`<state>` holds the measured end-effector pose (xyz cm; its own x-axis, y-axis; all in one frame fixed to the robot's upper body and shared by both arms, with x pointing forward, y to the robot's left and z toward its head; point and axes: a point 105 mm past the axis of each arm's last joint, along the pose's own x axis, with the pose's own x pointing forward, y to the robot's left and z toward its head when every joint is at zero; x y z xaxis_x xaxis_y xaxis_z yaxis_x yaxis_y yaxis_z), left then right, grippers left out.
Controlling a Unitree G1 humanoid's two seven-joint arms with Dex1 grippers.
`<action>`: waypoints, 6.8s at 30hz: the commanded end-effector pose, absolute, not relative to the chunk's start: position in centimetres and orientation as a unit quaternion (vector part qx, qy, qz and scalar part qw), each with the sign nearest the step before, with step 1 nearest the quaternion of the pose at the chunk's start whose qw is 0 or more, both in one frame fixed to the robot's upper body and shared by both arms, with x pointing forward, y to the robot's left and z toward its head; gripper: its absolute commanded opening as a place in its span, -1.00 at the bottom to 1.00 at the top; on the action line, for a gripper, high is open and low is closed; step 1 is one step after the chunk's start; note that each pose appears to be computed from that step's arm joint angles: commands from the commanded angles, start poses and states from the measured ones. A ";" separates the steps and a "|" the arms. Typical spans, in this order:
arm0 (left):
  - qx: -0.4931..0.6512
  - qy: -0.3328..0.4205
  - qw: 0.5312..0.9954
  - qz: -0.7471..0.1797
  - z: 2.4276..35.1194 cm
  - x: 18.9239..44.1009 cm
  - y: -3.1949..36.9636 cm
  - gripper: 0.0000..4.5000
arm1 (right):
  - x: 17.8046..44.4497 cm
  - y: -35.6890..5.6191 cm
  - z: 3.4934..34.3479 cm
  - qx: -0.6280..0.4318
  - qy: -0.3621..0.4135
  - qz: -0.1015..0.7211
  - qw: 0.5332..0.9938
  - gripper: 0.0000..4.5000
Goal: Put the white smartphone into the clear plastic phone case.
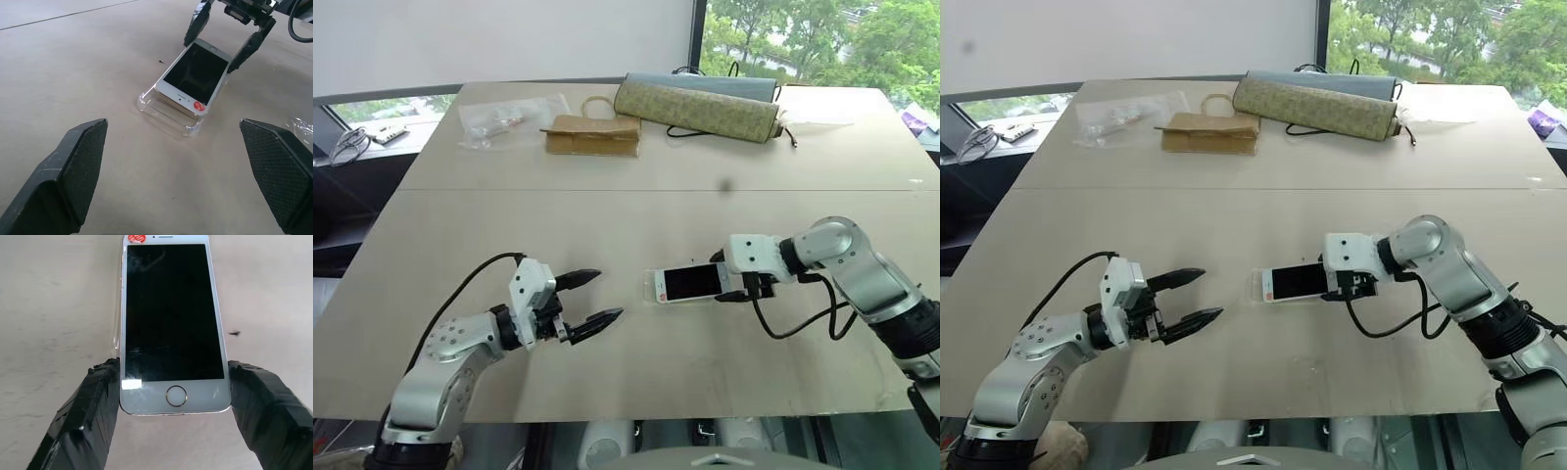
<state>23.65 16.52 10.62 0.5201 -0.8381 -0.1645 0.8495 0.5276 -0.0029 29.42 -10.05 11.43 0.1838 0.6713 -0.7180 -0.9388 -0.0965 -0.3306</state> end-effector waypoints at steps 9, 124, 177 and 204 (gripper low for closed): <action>0.051 0.060 0.868 -0.489 10.9 23.7 16.3 1.00 | 28.1 -9.2 11.5 -0.416 0.192 0.626 0.631 0.30; 0.128 0.108 0.798 -0.579 6.7 25.6 11.2 -0.99 | 25.8 -9.6 12.6 -0.313 0.174 0.560 0.747 -1.00; 0.131 0.103 0.801 -0.575 7.1 26.1 11.0 -0.99 | 26.6 -10.9 11.0 -0.322 0.198 0.545 0.748 -1.00; 0.136 0.091 0.806 -0.569 7.1 27.4 10.1 -0.99 | 28.0 -9.3 11.3 -0.350 0.170 0.549 0.740 -1.00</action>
